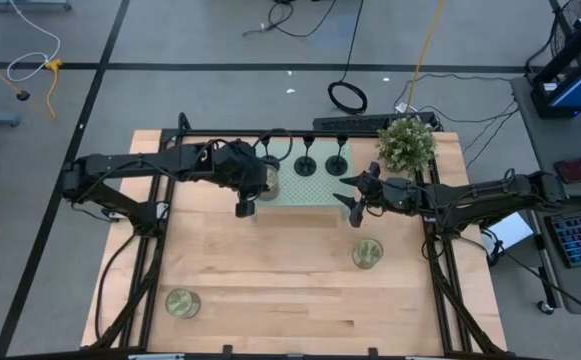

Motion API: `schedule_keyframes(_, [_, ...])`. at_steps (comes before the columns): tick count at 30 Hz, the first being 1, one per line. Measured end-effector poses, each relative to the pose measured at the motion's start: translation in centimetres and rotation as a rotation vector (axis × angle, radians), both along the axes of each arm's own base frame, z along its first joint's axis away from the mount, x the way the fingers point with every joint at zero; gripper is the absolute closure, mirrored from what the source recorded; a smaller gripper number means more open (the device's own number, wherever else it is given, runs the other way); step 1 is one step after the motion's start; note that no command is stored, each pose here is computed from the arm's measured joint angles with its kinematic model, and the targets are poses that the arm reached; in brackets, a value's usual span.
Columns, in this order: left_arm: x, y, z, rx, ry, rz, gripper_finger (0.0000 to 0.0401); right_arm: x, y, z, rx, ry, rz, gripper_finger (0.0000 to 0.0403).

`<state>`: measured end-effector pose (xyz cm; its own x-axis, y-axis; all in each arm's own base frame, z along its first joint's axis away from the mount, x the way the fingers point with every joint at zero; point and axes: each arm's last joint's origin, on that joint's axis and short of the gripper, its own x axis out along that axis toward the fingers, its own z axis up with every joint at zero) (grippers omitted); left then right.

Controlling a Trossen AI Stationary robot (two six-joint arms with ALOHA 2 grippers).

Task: Stock candles and holders on shelf
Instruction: Put the middle scented candle on the shelf, then align the scented candle on the shelf with the other scented candle

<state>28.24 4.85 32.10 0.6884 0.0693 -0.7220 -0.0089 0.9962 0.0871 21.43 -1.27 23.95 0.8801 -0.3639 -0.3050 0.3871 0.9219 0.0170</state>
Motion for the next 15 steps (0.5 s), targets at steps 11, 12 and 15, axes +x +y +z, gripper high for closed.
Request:
schedule_keyframes(11, [0.25,0.04,-0.26,-0.02,0.005,0.02,0.0335,-0.01,0.0,-0.02,-0.006,0.005,0.001,0.0181])
schedule_keyframes(12, [0.25,0.05,-0.27,-0.022,0.005,0.022,0.0322,-0.01,0.0,-0.02,-0.01,0.007,0.003,0.0181])
schedule_keyframes(15, [0.25,0.02,-0.27,-0.012,0.007,0.018,0.0287,-0.01,0.0,-0.02,-0.02,0.011,0.006,0.0181])
